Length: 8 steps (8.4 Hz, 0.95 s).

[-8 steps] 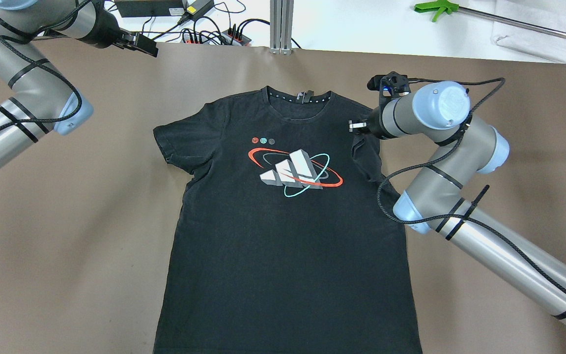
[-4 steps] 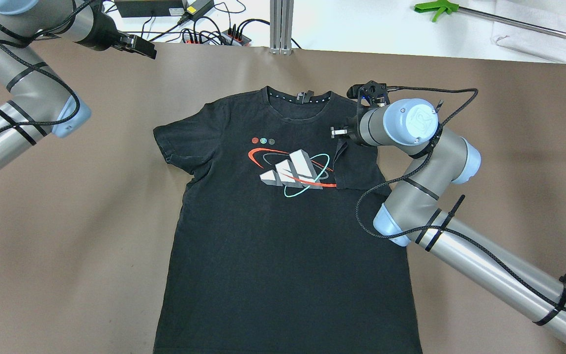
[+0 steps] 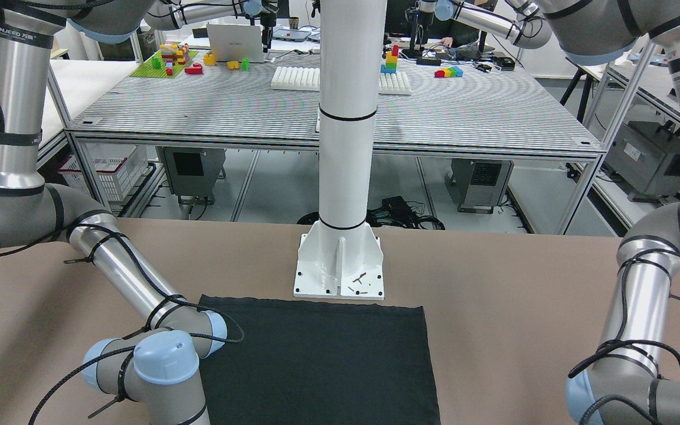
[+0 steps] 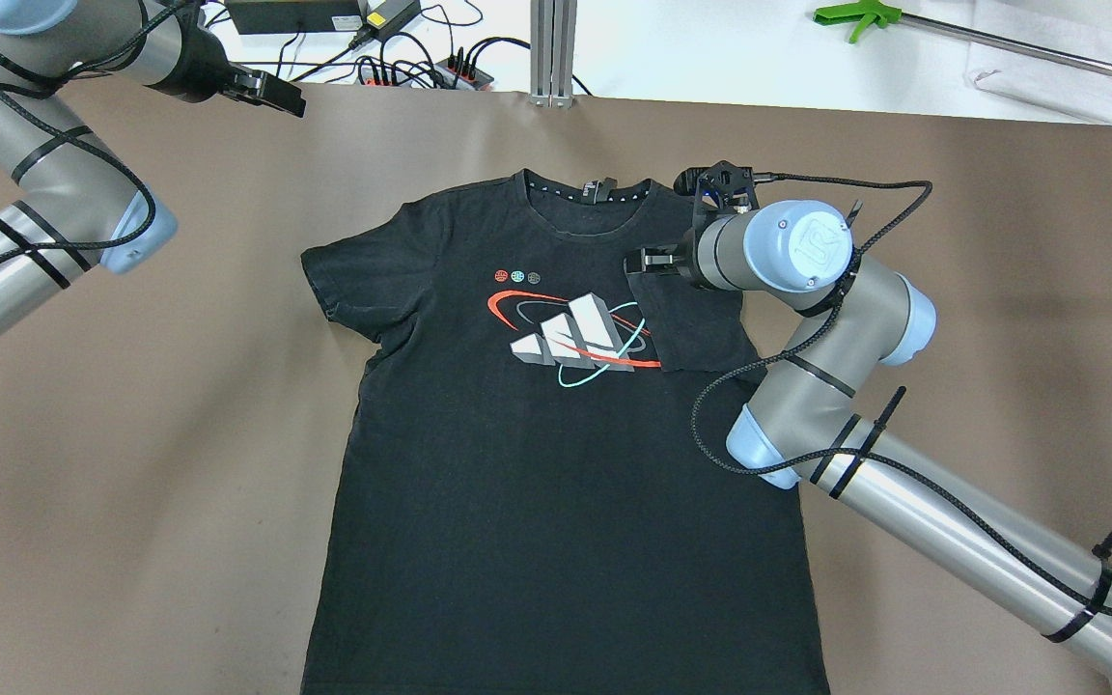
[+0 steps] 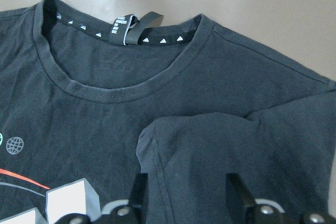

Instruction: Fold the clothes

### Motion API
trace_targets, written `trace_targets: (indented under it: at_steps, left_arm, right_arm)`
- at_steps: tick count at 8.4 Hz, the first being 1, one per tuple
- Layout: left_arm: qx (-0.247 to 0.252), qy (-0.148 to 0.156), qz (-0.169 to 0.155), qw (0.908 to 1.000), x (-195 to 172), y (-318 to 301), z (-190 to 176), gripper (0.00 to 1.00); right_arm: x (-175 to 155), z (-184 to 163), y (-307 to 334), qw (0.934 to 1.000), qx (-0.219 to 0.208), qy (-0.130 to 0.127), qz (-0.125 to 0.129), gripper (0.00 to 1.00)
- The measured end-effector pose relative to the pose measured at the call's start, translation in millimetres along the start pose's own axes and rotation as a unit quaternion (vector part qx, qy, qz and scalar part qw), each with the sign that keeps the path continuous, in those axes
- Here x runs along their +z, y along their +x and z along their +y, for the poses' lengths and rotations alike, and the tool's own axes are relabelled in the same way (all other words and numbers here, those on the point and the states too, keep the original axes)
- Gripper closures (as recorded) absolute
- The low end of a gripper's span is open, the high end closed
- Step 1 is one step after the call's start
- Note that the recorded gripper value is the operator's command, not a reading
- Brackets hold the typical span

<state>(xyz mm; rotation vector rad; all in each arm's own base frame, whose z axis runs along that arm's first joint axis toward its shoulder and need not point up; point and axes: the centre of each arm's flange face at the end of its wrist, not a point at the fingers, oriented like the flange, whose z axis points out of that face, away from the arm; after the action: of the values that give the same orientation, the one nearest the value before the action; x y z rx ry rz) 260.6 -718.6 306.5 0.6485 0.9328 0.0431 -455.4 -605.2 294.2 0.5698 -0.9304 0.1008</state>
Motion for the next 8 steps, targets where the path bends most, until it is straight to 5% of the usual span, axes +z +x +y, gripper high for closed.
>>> trace_targets:
  at_steps: [8]
  left_arm:
    - [0.036, -0.007, -0.033, 0.9988, 87.4, 27.8, 126.9, 0.06]
  right_arm:
    - [-21.5, -40.2, 34.4, 0.9994, 0.032, -0.01, -0.013, 0.06]
